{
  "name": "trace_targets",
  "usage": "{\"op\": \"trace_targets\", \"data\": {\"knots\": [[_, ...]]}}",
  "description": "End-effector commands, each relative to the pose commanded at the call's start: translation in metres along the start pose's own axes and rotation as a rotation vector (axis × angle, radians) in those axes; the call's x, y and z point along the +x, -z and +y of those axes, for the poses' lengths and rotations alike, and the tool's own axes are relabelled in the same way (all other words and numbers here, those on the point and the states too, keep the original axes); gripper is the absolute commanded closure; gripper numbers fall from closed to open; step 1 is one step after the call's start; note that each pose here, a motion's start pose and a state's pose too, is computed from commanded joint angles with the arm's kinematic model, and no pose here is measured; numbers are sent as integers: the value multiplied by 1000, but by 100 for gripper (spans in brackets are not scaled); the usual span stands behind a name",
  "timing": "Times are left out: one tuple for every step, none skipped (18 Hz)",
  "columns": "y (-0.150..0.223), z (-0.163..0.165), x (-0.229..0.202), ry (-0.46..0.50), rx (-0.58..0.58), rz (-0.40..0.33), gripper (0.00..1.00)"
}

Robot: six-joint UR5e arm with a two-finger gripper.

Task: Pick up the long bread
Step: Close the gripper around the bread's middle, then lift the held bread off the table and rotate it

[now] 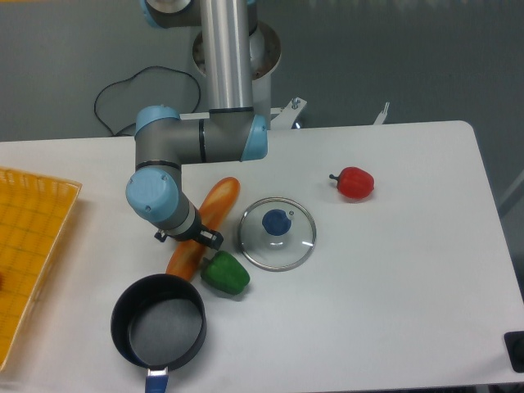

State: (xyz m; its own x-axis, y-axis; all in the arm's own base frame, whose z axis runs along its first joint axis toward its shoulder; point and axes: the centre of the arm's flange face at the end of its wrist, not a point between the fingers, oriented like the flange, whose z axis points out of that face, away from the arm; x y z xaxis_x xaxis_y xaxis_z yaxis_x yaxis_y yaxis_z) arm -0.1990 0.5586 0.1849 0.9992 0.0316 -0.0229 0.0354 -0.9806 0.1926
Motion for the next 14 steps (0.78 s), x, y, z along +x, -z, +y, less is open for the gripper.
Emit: {"op": "trace_targets", "data": {"knots": [[-1, 0, 1, 0, -3, 1, 100], [-1, 0, 1, 0, -3, 1, 100], [-2, 0, 1, 0, -4, 2, 100], [-2, 0, 1, 0, -4, 2, 100], [-2, 0, 0, 1, -5, 3, 100], [-2, 0, 0, 1, -5, 3, 100], [-1, 0, 0, 2, -5, 3, 100], [-1, 1, -1, 4, -4, 3, 100], [0, 1, -2, 3, -3, 2, 100], [3, 2, -3, 3, 1, 0, 100], [4, 3, -5, 3, 0, 2, 100], [6, 4, -9, 8, 1, 2, 100], [10, 5, -13, 13, 6, 0, 100], [19, 7, -16, 12, 9, 1, 100]]}}
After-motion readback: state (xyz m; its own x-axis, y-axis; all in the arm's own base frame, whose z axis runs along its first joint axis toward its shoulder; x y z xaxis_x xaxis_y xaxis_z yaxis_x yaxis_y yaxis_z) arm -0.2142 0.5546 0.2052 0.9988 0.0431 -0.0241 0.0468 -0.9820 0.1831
